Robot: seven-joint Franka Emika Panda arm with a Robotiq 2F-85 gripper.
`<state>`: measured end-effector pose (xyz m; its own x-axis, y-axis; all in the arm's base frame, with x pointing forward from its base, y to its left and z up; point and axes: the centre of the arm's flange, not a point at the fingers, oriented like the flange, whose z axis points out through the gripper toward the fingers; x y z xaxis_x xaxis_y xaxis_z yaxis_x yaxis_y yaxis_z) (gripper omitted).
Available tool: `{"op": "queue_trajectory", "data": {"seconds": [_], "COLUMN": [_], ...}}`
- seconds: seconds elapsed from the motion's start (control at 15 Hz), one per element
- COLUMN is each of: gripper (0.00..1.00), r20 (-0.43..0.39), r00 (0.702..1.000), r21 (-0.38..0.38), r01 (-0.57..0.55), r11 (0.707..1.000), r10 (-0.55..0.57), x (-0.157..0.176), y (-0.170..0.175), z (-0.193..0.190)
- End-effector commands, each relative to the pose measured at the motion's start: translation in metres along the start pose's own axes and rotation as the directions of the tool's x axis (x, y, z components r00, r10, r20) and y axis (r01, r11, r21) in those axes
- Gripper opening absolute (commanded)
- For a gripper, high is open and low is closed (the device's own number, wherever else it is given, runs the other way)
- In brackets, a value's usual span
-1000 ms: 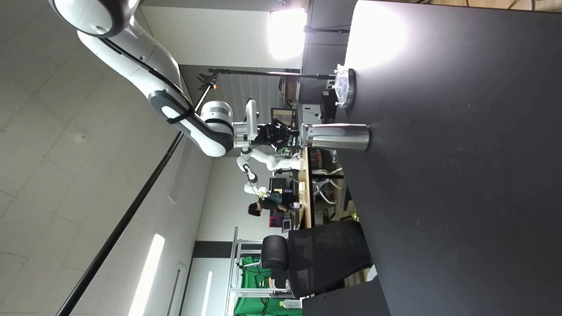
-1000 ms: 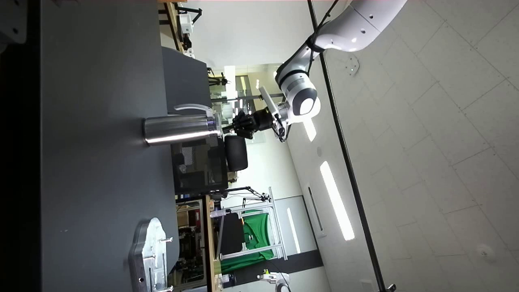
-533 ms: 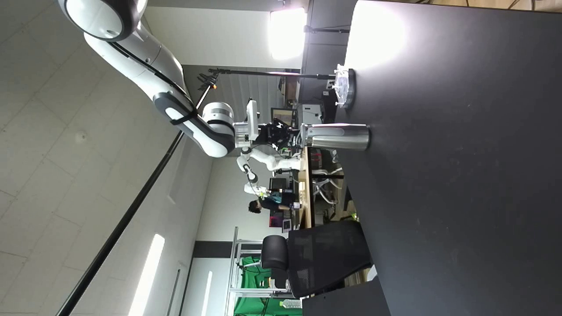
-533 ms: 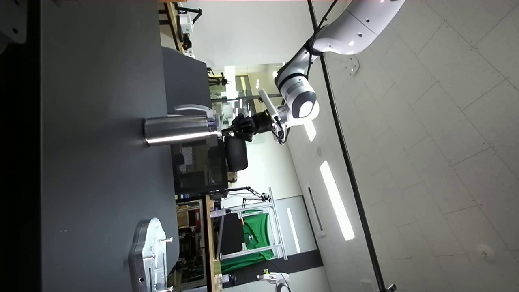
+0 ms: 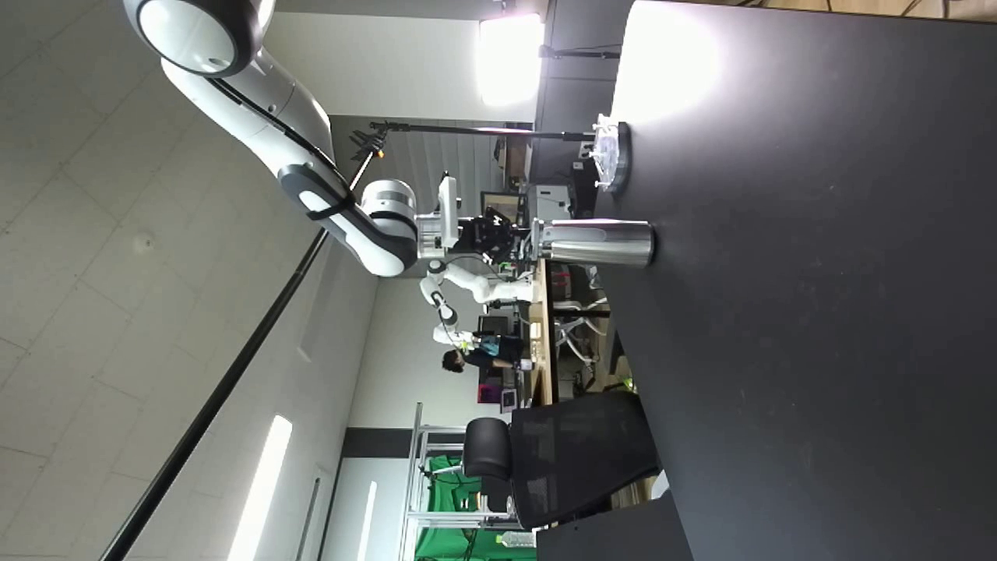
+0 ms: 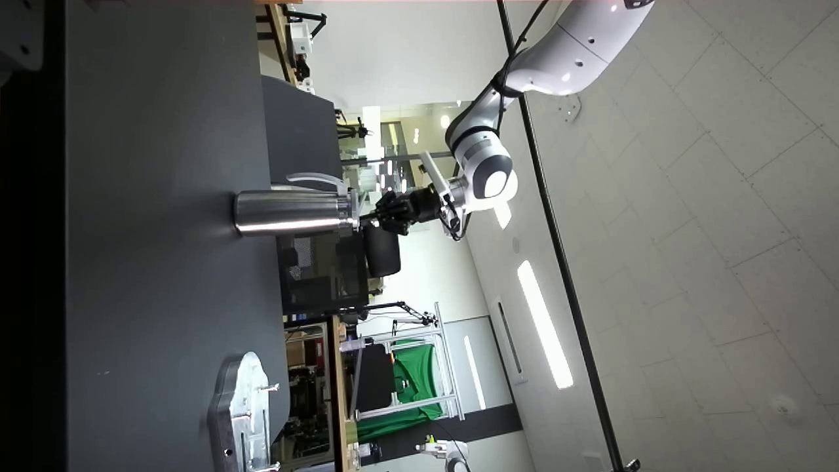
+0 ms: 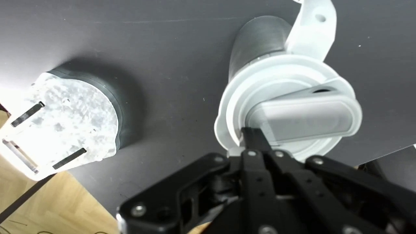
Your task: Press the nozzle to open the drinking hole of the bottle
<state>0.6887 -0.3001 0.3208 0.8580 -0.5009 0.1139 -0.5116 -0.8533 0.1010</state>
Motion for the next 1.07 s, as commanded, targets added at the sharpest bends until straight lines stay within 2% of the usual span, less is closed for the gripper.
{"op": "queue_trajectory", "data": {"seconds": [0.0,0.33,0.6,0.67,0.73,1.0], "gripper": [0.0,0.0,0.0,0.26,0.27,0.54], "r20": [0.032,0.045,0.029,0.022,0.017,-0.005], "r00": [0.998,0.996,0.996,0.996,0.996,0.996], "r21": [0.058,0.133,0.134,0.127,0.123,0.111], "r01": [-0.047,-0.077,-0.086,-0.092,-0.087,-0.09], "r11": [0.997,0.988,0.987,0.988,0.989,0.99], "r10": [0.045,0.071,0.083,0.089,0.085,0.091], "x": [0.012,0.012,0.013,0.014,0.014,0.014], "y": [-0.002,-0.003,0.003,0.005,0.007,0.013], "z": [-0.004,-0.024,-0.039,-0.043,-0.046,-0.055]}}
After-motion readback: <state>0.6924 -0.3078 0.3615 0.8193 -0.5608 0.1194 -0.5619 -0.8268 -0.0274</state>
